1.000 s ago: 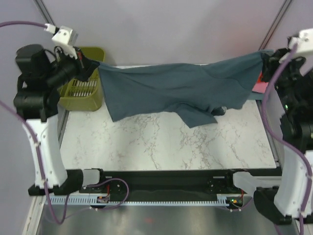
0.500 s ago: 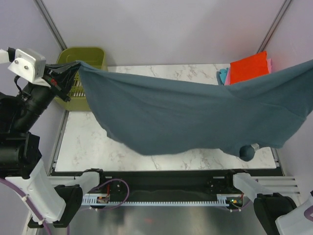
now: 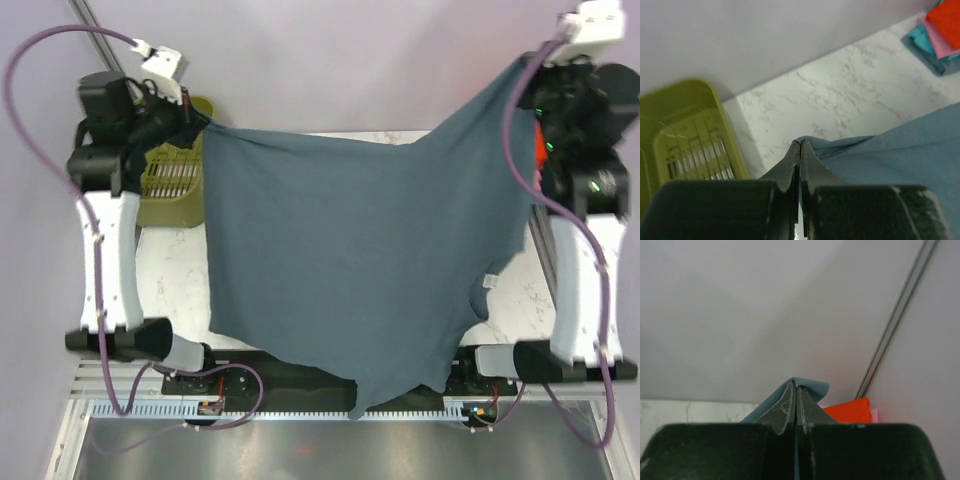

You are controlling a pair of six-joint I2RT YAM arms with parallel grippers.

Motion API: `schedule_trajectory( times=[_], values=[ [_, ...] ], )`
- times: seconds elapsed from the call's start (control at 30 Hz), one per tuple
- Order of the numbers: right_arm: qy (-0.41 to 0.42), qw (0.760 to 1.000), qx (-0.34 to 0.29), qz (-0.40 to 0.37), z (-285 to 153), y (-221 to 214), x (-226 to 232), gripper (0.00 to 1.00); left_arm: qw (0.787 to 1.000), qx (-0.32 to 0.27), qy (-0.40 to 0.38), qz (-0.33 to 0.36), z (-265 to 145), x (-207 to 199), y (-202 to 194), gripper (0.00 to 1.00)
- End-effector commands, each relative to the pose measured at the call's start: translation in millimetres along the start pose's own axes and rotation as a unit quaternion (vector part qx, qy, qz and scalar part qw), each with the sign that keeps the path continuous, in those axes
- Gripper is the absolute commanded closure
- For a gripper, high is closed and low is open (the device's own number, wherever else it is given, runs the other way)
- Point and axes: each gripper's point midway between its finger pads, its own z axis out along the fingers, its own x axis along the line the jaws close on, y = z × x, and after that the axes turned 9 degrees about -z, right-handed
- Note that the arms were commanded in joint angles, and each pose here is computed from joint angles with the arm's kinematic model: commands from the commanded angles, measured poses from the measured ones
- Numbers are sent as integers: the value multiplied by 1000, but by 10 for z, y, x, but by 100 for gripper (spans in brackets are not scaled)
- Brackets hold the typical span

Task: Fold and stack the t-shirts
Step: Flatten the tshirt out

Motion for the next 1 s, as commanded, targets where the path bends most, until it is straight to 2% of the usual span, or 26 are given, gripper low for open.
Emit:
schedule_trajectory(
  times=[0.0,0.1,0.17,0.2,0.27,0.3,0.37,0.4,0.43,0.5,0.73,0.87,0.97],
  values=[
    [47,998,48,1,556,-609,328,100,998,63,8,-2,505,331,-480,98],
    [108,986,128,-6,1032,-1491,736,100,991,128,6,-30,928,541,-1013,98],
    [126,978,166,-13,1199,-1924,888,100,986,158,4,-42,1114,633,-1275,98],
    [137,970,202,-14,1350,-2358,1019,100,979,194,0,-58,1331,727,-1606,98],
    [153,961,230,-17,1512,-2736,1162,100,973,220,-3,-72,1541,802,-1852,98],
    [160,953,257,-17,1647,-3124,1278,100,965,248,-5,-86,1723,878,-2148,98],
    [167,945,281,-24,1768,-3484,1402,100,962,257,4,-87,1939,1013,-2281,98],
    [175,933,312,-28,1820,-3931,1535,100,961,263,8,-88,2023,1070,-2364,98],
    [171,937,303,-34,1945,-3937,1570,100,957,275,20,-89,2197,1201,-2536,98],
    [166,935,311,-44,2137,-4281,1674,100,954,285,40,-79,2401,1392,-2734,98],
    [128,942,301,-74,2475,-5061,1867,100,951,292,77,-67,2704,1706,-3095,98],
    [111,950,277,-87,2590,-5218,1923,100,948,292,102,-72,2823,1824,-3294,98],
    [78,965,236,-87,2770,-5146,1859,100,952,274,117,-66,2907,1912,-3265,98]
  ],
)
